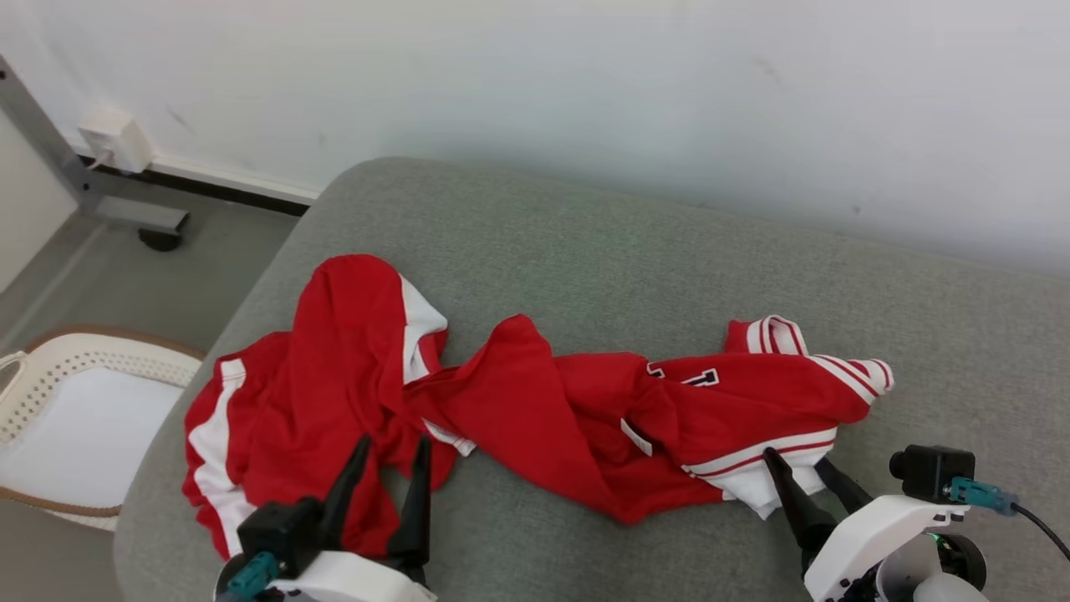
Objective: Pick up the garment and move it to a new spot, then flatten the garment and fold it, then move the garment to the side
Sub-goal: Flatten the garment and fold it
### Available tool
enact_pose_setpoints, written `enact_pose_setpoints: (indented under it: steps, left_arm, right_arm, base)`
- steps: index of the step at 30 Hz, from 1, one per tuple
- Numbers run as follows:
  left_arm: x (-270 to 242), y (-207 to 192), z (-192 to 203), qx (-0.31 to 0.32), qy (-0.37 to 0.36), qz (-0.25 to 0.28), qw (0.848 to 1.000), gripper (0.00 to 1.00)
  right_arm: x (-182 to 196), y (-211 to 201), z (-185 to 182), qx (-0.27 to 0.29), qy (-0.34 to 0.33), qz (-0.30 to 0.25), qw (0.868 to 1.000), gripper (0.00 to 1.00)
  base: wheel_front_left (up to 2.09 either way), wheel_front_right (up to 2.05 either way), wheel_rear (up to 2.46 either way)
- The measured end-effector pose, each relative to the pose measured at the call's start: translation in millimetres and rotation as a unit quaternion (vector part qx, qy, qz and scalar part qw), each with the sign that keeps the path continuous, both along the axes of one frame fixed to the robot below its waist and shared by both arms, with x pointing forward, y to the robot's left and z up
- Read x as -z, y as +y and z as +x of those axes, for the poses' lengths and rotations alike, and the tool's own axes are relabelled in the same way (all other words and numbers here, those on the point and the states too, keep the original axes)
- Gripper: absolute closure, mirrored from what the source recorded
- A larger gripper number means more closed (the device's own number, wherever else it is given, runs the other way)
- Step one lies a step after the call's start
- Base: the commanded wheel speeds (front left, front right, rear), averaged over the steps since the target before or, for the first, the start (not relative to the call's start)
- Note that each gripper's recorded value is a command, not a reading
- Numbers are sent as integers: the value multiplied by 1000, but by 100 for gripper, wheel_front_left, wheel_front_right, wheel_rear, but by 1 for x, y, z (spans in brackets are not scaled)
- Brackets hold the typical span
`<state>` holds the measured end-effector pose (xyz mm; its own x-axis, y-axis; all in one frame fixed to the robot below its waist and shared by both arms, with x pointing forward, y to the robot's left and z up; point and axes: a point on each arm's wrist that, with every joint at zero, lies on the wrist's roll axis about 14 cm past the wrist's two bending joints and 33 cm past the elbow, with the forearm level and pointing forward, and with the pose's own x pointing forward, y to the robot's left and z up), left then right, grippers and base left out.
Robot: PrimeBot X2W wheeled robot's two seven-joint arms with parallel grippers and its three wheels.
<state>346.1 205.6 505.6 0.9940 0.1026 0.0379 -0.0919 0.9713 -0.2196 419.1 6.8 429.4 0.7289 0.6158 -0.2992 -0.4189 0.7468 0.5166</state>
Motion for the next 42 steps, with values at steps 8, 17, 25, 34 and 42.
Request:
enact_pose_setpoints:
  steps: [8,17,25,34,42]
  left_arm:
    - [4,13,-10,-23,5,0,1000,0]
    - [4,6,-5,-10,3,-4,1000,0]
    - [2,-17,7,28,-1,-3,1000,0]
    - [2,-53,23,83,-4,-7,996,0]
    - [4,-80,34,122,-2,-11,992,0]
  right_arm:
    - [-2,16,7,-9,29,35,999,17]
    - [-26,-6,22,33,-19,62,997,100]
    - [-56,-57,34,82,-78,63,992,100]
    - [-71,-130,17,119,-96,28,988,100]
    - [-39,-186,-36,146,-16,-9,989,100]
  base:
    - [0,0,0]
    - [0,0,0]
    - [0,0,0]
    - [0,0,0]
    - [0,0,0]
